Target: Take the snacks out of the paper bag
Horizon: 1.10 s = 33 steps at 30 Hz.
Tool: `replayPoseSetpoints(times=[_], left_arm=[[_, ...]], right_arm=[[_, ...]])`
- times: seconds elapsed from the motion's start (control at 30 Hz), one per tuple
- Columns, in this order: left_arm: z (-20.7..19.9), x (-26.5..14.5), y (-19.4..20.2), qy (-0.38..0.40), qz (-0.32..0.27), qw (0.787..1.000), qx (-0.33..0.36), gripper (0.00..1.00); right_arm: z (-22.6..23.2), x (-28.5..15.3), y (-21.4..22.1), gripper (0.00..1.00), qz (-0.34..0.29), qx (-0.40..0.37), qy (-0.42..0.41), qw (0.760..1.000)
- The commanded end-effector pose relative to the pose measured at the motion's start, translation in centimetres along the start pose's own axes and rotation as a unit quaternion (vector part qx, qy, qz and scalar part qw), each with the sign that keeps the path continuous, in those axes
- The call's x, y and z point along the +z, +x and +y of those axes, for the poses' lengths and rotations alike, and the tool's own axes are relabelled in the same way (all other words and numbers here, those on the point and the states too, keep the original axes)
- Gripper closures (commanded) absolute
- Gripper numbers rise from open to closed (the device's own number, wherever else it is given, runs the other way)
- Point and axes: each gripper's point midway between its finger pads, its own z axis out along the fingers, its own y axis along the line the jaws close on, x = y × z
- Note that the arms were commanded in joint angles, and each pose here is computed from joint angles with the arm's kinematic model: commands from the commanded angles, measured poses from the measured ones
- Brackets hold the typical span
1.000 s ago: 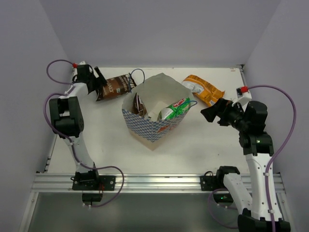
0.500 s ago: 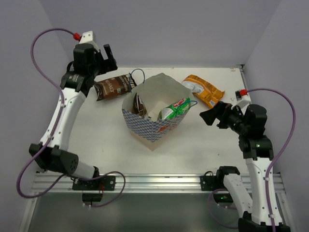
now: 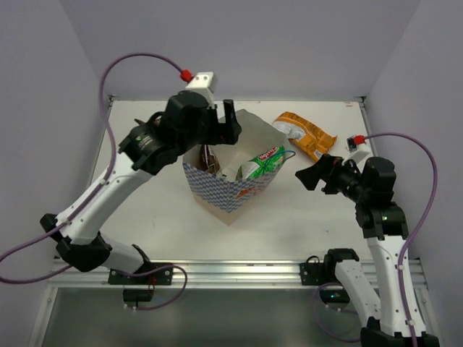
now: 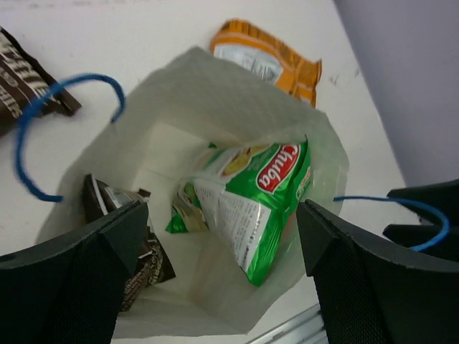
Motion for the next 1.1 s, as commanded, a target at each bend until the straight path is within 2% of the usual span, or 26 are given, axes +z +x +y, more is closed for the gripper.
replayPoseSetpoints(times=[0.0,0.27,0.53,1.07], left_arm=[[0.8,1.7,3.6,-0.054,0.061,0.997,0.003,0.09],[3.5,3.1,7.3,-0.125,0.115,0.985,0.025,0.09],[7.0,2.6,9.4,-0.205,0.149,0.966,0.058,0.09],[8.9,5.9,14.0,-0.234,0.200,0.948,0.078,0.10]], right_arm=[[0.4,-0.2,-0.5,0.01,-0.014,-0.011,-0.007,1.000],[0.3,-0.3,0.2,0.01,-0.012,-0.017,-0.004,1.000],[0.6,-0.5,0.5,0.01,-0.014,-0.026,-0.009,1.000],[0.9,-0.9,1.1,0.01,-0.017,-0.042,-0.011,0.999]])
